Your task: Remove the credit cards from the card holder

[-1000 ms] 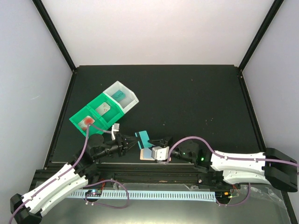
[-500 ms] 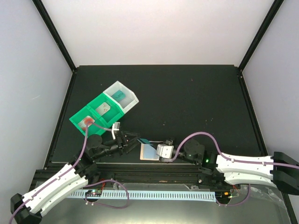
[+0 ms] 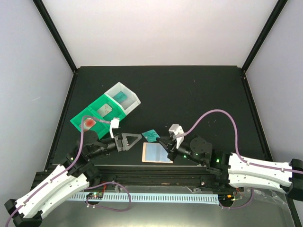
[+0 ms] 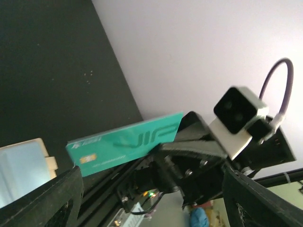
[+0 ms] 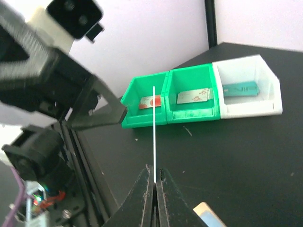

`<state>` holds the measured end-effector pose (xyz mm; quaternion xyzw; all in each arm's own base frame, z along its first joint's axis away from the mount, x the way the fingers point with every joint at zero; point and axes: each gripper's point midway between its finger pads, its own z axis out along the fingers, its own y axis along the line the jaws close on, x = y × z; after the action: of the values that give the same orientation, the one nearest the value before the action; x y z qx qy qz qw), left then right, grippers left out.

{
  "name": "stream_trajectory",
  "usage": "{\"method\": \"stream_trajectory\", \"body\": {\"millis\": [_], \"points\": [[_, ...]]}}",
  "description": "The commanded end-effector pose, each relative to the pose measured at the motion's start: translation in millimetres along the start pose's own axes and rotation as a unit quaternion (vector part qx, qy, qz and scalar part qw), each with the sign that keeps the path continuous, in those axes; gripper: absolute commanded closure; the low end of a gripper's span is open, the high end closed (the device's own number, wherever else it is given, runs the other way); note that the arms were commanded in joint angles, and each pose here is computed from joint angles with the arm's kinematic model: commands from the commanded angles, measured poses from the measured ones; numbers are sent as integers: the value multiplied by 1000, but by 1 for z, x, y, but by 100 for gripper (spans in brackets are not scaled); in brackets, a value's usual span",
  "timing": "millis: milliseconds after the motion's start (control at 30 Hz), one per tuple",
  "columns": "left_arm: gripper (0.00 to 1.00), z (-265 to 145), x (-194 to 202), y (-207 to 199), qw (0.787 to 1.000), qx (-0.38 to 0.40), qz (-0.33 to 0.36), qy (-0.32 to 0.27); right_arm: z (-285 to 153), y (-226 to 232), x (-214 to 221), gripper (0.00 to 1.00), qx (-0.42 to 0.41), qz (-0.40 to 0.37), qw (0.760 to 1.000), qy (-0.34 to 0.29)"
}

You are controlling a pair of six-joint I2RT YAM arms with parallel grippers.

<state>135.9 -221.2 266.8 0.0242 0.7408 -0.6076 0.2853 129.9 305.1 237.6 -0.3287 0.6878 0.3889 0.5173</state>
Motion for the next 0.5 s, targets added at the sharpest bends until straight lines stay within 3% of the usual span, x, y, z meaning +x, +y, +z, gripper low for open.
{"method": "stream_trajectory", "body": {"millis": [0,300,467], "points": [[19,-2,10,5,998,-11,50,29,-6,-8,-15,99,27,199,979,-22],[25,-4,12,-3,999,28,40,22,-19,0,-43,99,-32,339,936,-93],[36,-4,12,-13,997,68,23,15,-28,-4,-48,99,-50,378,915,-130]]}}
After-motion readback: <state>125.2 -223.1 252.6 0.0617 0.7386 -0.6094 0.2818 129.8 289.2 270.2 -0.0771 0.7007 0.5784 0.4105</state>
